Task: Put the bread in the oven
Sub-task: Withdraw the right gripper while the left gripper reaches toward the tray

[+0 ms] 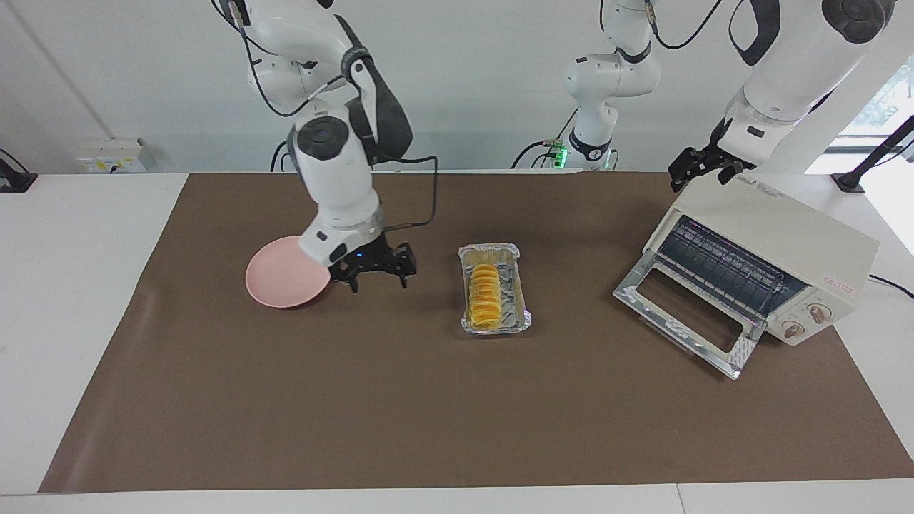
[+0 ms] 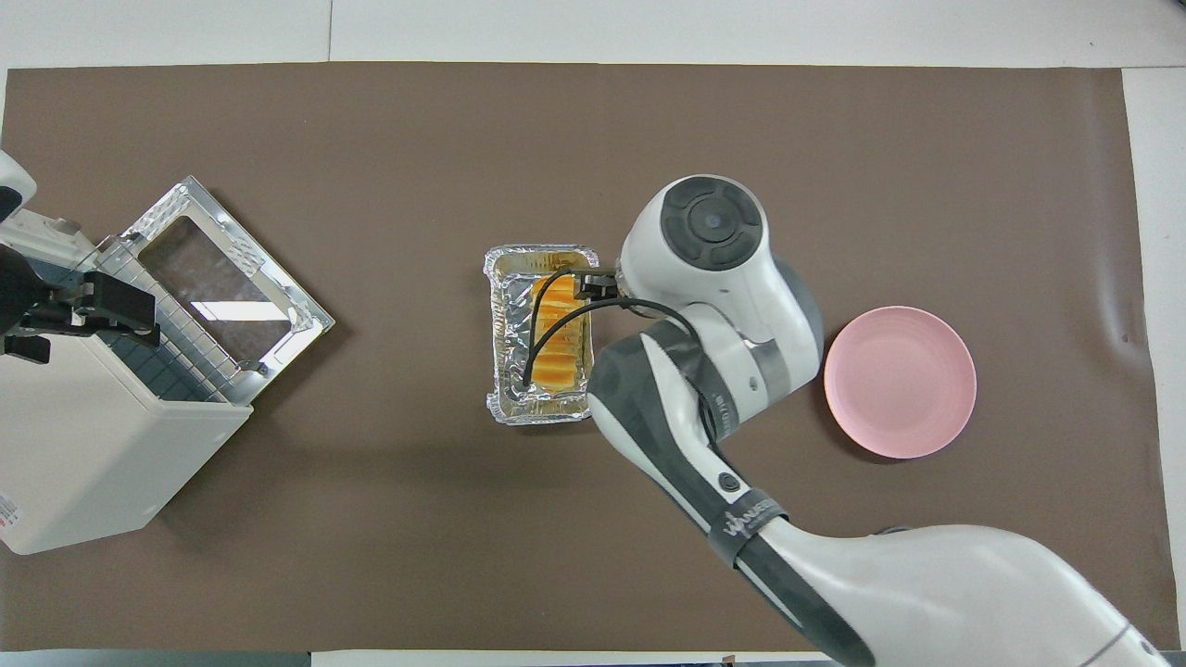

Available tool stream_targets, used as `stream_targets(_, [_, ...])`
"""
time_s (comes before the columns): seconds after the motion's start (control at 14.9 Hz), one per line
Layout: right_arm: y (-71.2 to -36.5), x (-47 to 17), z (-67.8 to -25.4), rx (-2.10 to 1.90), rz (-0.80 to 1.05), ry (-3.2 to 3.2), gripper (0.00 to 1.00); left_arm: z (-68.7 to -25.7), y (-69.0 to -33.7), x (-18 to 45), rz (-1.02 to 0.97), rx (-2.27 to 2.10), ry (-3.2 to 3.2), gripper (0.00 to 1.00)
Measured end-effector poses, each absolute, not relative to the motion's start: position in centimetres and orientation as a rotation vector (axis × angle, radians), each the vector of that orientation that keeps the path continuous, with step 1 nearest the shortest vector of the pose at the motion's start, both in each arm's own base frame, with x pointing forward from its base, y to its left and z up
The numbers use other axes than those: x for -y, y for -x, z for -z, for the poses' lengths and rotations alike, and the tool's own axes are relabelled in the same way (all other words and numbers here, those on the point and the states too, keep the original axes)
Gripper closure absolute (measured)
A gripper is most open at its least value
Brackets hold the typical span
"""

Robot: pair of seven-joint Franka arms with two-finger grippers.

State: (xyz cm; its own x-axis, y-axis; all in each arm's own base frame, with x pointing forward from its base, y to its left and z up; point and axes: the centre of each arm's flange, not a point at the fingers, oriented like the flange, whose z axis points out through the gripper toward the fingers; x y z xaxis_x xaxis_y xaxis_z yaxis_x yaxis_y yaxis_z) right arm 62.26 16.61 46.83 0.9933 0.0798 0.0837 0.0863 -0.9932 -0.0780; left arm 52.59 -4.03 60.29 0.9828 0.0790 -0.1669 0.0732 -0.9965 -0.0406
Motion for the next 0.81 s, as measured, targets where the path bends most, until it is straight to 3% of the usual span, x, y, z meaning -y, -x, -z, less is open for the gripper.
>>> stream_targets(0.34, [-61.2, -8.1, -50.3, 0.334, 0.026, 3.063, 0.0, -60.3, -52.6, 4.0, -0.262, 0.119, 3.094, 0.0])
stream_targets(0.81, [-53.4, -2.6, -59.6, 0.344, -0.174, 3.058, 0.0, -60.6, -52.4, 5.3, -0.254, 0.077, 3.097, 0.0])
